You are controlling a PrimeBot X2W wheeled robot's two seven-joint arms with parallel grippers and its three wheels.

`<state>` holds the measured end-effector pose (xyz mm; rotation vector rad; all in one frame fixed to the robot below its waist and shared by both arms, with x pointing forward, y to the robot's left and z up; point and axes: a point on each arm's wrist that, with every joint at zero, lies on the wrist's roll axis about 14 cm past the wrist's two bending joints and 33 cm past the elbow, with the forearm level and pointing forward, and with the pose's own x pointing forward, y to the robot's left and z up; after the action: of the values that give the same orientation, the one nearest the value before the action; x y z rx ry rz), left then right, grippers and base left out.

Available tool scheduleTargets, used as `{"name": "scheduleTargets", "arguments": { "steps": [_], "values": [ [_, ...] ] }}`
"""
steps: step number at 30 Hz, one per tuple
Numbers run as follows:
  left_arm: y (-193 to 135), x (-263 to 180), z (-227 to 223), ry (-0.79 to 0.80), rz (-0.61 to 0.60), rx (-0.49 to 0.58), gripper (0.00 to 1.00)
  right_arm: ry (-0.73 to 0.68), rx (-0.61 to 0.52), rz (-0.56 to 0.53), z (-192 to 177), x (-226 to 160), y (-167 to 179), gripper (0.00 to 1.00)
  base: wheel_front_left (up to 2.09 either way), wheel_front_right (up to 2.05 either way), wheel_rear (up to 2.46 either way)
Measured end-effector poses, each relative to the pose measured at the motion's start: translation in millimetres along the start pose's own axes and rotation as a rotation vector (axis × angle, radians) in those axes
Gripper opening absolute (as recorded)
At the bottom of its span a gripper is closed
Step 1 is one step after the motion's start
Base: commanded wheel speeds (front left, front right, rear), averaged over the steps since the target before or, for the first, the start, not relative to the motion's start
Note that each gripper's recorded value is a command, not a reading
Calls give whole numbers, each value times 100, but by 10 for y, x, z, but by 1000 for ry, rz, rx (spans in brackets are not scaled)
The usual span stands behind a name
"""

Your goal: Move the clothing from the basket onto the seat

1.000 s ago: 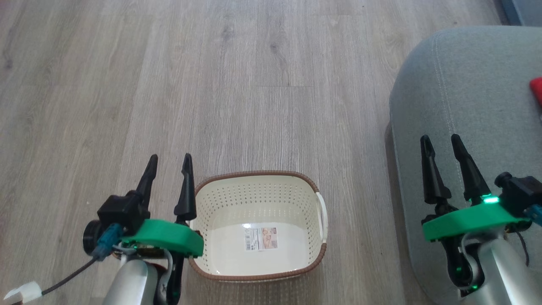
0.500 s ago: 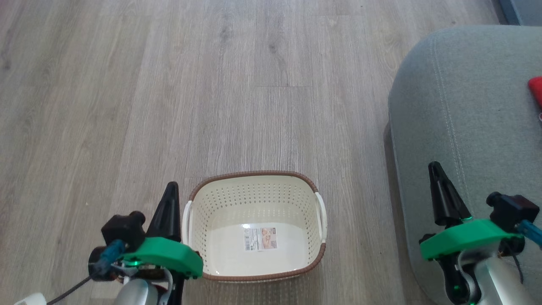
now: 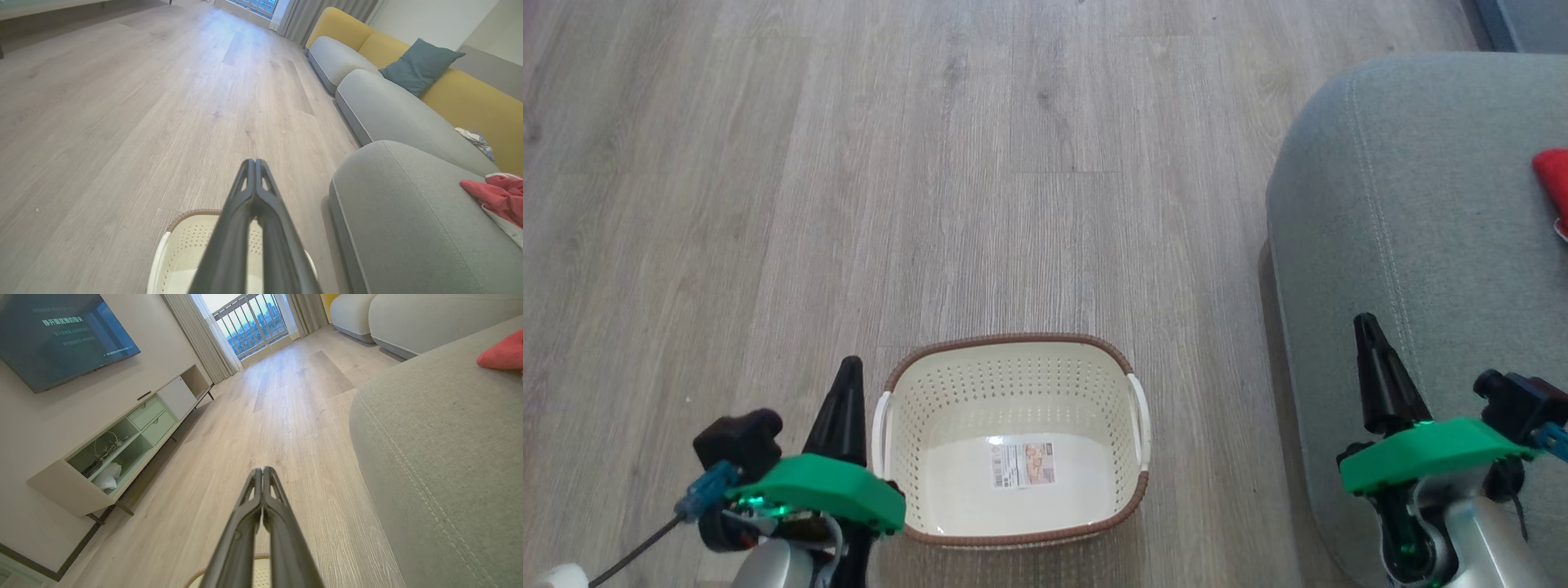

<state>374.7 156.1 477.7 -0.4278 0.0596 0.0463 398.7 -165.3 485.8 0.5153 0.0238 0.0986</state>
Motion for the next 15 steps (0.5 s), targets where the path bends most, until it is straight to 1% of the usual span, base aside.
{"name": "scheduleTargets", "arguments": {
  "steps": [15],
  "values": [
    [72,6,-12,28,20,-152,0,-7,134,-44,41,-22,-80,0,0,0,0]
  ]
}}
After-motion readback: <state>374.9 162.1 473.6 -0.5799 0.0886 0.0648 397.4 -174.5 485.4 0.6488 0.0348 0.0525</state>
